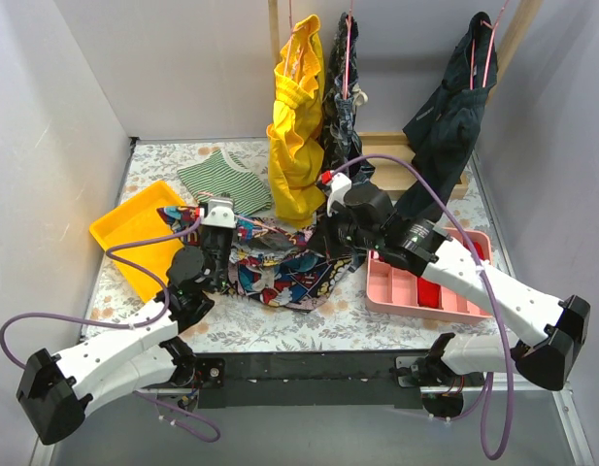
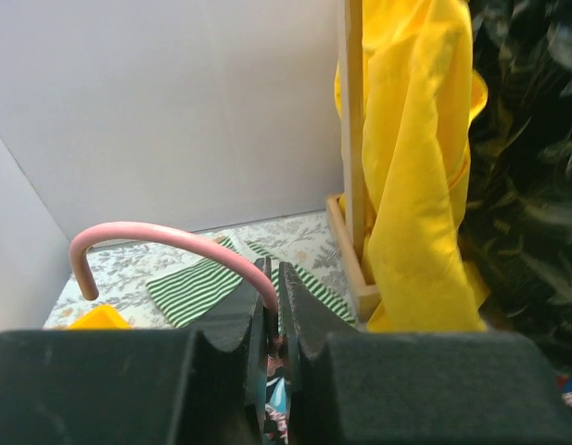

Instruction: Place the shorts on the hanger

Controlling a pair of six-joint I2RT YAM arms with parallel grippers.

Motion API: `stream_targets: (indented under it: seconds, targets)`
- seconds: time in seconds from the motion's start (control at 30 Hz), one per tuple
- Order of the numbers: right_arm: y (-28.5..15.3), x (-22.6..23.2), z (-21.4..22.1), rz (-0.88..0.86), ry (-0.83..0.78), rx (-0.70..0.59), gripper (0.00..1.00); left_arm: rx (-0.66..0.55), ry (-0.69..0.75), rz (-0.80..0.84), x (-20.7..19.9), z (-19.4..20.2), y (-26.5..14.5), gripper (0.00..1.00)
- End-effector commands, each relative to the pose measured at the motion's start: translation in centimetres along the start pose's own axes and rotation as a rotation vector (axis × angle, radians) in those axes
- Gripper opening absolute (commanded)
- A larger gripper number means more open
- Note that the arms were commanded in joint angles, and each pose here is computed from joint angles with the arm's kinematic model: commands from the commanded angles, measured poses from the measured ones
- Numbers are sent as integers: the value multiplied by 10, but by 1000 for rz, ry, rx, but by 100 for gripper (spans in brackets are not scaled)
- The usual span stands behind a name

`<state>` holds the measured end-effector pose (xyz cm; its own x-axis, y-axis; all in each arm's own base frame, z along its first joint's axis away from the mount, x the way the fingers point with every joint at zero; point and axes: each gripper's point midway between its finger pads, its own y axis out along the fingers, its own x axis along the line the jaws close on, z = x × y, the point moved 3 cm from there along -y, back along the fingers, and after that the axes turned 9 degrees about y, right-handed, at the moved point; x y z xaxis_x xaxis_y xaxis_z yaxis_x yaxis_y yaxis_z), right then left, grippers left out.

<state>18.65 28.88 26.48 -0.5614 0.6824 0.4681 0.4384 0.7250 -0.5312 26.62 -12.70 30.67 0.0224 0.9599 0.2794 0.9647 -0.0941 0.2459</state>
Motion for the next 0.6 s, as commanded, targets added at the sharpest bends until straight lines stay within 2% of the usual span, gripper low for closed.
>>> stream_targets:
  seconds: [0.0, 0.2, 0.27, 0.3, 0.33, 0.43, 0.47, 0.53, 0.57]
  targets:
    - [-12, 27, -21, -92, 24, -32, 1, -88, -128, -34, 12, -57, 10, 0]
    - [-28, 59, -74, -156, 59, -162, 1, -76, -179, 81, -7, -96, 19, 0]
    - [-41, 65, -94, -149, 56, -226, 1, -107, -210, 122, -7, -119, 18, 0]
    - [-48, 68, -100, -155, 50, -250, 1, -89, -183, 191, -16, -119, 16, 0]
    - [-53, 70, -106, -152, 49, -274, 1, -108, -202, 212, -11, -139, 17, 0]
    - [-77, 83, -125, -187, 29, -335, 1, -59, -195, 332, -23, -148, 12, 0]
    - [-82, 86, -129, -194, 25, -347, 1, -84, -218, 352, -16, -169, 10, 0]
    - [-96, 94, -137, -232, 18, -377, 1, -45, -209, 453, -25, -174, 5, 0]
    - [-100, 97, -137, -252, 14, -376, 1, -85, -239, 465, -12, -203, 3, 0]
